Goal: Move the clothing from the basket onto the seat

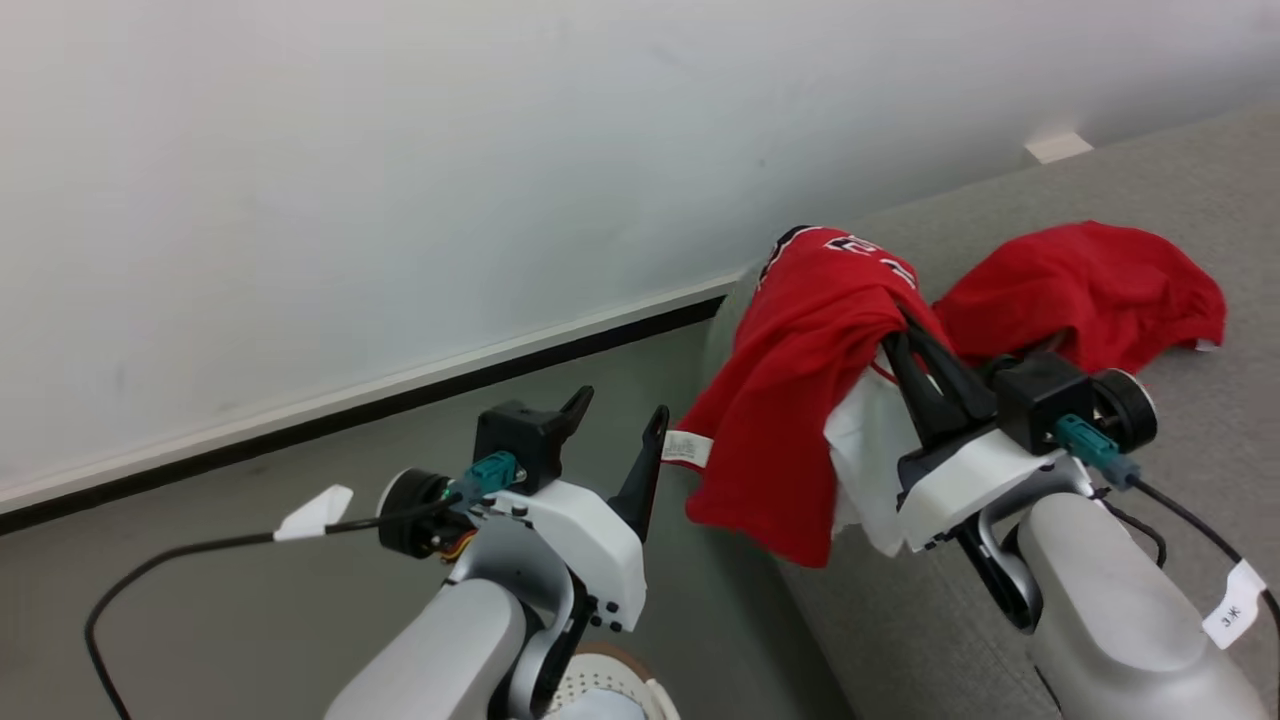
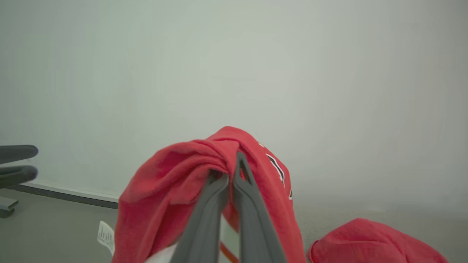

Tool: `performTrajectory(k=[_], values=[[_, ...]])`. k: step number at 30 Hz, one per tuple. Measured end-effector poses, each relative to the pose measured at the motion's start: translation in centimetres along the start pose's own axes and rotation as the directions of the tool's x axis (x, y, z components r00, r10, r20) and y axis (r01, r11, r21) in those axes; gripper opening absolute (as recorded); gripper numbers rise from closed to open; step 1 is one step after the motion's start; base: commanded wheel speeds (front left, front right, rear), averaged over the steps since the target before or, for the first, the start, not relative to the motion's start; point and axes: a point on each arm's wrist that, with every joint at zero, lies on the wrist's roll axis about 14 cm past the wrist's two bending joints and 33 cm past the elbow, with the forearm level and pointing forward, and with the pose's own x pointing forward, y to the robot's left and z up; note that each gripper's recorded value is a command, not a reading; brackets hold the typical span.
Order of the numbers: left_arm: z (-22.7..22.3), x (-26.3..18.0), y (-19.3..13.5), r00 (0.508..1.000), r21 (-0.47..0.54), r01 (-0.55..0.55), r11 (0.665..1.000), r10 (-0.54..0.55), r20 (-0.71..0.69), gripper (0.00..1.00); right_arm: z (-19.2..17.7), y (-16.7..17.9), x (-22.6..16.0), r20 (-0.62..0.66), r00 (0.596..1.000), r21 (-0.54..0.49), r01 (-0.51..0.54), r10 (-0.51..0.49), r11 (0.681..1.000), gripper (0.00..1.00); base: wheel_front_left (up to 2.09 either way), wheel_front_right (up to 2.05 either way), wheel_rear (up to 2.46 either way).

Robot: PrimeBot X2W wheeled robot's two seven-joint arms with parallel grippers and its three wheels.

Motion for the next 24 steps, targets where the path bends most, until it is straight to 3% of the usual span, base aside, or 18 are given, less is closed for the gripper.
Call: performTrajectory(k=[7,12,19,24], values=[[-0.3,1.7,-4.3,0.992,-0.017,0.124,0.992,-0.124,0.002,1.0,0.5,-6.4,-4.1,0.011,0.985,-0.033,0.17,-0.17,0.985,0.0,0.0,0.0,0.0],[-0.9,2.3,-6.7,0.98,-0.034,0.2,0.979,-0.2,-0.002,1.0,0.1,-8.5,-6.2,-0.002,0.973,-0.052,0.23,-0.23,0.972,0.0,0.0,0.0,0.0],[-2.2,2.8,-7.5,0.968,-0.055,0.247,0.968,-0.248,-0.023,1.0,0.6,-10.8,-6.4,0.02,0.954,-0.047,0.299,-0.299,0.953,0.0,0.0,0.0,0.0],[-3.1,3.4,-6.1,0.969,-0.061,0.243,0.968,-0.245,-0.036,1.0,0.7,-11.9,-4.2,0.035,0.948,-0.049,0.318,-0.317,0.947,0.0,0.0,0.0,0.0]])
